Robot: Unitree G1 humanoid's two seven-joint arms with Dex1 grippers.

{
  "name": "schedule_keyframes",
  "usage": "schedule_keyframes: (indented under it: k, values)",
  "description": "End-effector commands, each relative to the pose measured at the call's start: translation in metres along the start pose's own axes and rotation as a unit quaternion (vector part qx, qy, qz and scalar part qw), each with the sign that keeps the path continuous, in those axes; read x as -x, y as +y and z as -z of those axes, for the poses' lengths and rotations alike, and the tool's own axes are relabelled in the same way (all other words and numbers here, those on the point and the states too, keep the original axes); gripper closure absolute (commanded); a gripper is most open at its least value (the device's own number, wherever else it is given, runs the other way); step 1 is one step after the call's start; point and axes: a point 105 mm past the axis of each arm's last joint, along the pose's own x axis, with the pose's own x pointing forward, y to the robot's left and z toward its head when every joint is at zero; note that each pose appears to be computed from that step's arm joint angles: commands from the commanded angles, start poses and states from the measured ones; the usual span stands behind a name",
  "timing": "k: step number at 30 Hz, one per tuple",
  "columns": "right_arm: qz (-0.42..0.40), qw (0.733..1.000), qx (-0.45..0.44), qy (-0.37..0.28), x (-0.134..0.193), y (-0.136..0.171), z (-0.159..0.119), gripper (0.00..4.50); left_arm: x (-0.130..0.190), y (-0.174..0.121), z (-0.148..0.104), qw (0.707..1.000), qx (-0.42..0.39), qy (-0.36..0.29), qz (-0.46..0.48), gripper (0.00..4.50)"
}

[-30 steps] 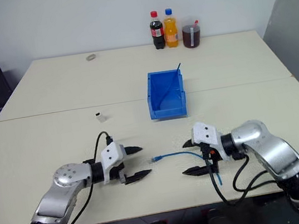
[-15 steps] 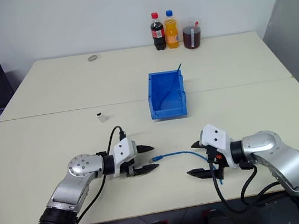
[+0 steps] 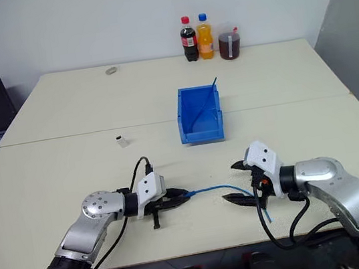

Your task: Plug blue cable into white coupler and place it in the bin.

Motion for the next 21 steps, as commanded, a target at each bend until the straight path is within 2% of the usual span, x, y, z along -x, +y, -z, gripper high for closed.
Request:
schedule_keyframes:
  k: [1,3,6,10,17,21]
  values:
    - [-0.004,0.999,0.005,-0.049,0.006,0.006,-0.013,0.10,0.006,0.006,0.003,0.999,0.036,-0.004,-0.029,4.23]
    - [-0.009,0.997,0.007,-0.079,0.008,0.010,-0.019,0.10,0.007,0.014,-0.009,0.997,0.046,-0.033,-0.048,4.23]
    - [-0.041,0.996,-0.032,-0.073,0.008,0.021,-0.014,0.10,0.006,0.022,-0.031,0.990,0.081,-0.092,-0.064,4.23]
    - [-0.058,0.990,-0.087,-0.099,0.005,0.028,-0.017,0.10,0.005,0.019,-0.057,0.978,0.131,-0.156,-0.049,4.23]
    - [-0.023,0.968,-0.182,-0.173,-0.016,0.015,-0.027,0.10,0.011,0.010,-0.097,0.951,0.195,-0.239,-0.013,4.23]
    - [-0.018,0.957,-0.206,-0.203,-0.021,0.005,-0.039,0.10,0.014,0.007,-0.107,0.944,0.213,-0.254,-0.001,4.23]
